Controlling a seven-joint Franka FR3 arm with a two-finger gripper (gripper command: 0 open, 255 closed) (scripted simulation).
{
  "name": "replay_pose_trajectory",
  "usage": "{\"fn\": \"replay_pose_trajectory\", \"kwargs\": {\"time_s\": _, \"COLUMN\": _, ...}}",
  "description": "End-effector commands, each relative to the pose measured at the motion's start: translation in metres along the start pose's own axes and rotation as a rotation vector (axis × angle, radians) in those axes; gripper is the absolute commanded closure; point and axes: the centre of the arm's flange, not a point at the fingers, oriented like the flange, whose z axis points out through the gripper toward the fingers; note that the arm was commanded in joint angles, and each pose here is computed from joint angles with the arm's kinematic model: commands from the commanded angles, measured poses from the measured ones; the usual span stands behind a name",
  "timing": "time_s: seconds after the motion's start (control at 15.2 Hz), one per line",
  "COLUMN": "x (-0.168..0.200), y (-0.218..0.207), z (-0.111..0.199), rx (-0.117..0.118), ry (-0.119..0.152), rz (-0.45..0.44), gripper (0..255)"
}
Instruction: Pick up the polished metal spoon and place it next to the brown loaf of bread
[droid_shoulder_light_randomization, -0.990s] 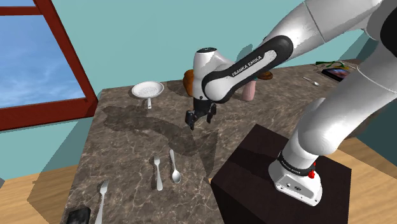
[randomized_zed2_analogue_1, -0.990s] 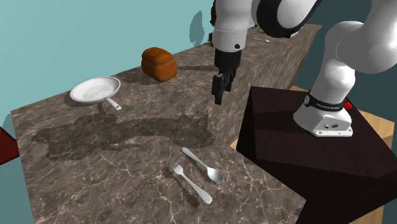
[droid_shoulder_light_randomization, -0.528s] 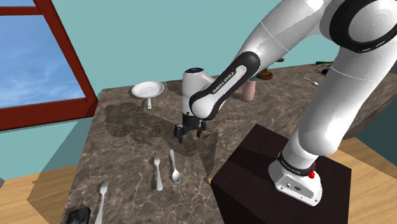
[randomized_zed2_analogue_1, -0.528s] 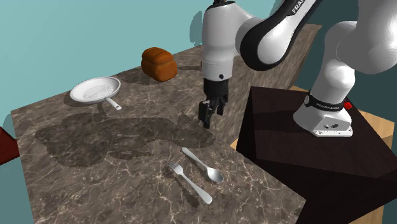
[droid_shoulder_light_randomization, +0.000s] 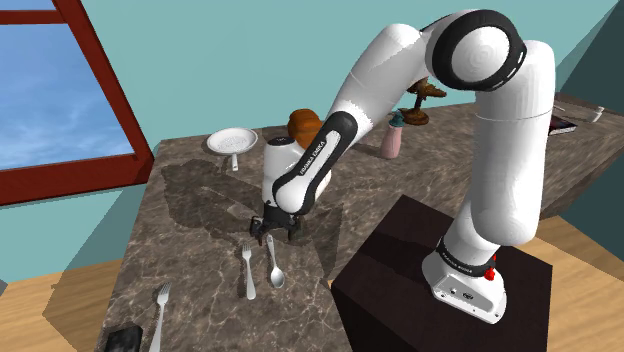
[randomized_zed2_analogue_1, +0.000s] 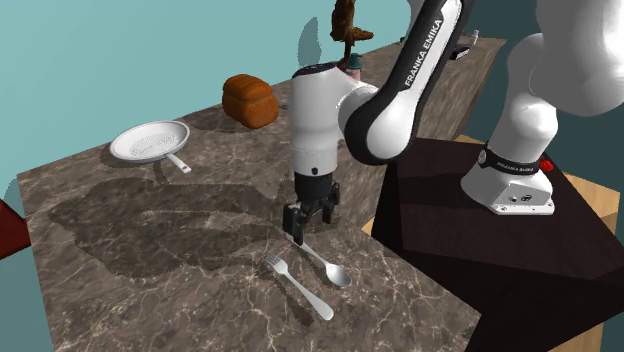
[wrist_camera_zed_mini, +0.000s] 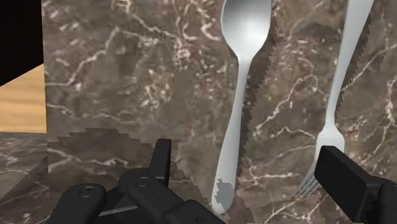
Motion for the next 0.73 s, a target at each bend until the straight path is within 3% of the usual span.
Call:
{"fn": "replay_pose_trajectory", "kwargs": {"time_s": 0.0, "x": 0.0, "y": -0.004, "z": 0.018, "rx": 0.008, "ry": -0.006, "rz": 0.02, "gripper": 0}}
{"fn": "replay_pose_trajectory", "kwargs": {"time_s": 0.4, "x": 0.0, "y": -0.004, "z": 0.05, "rx": 0.008, "ry": -0.006, "rz": 0.02, "gripper": 0}}
{"fn": "replay_pose_trajectory", "kwargs": {"time_s": 0.66, "x": 0.0, "y": -0.004, "z": 0.053, "rx": 0.008, "ry": -0.006, "rz": 0.02, "gripper": 0}}
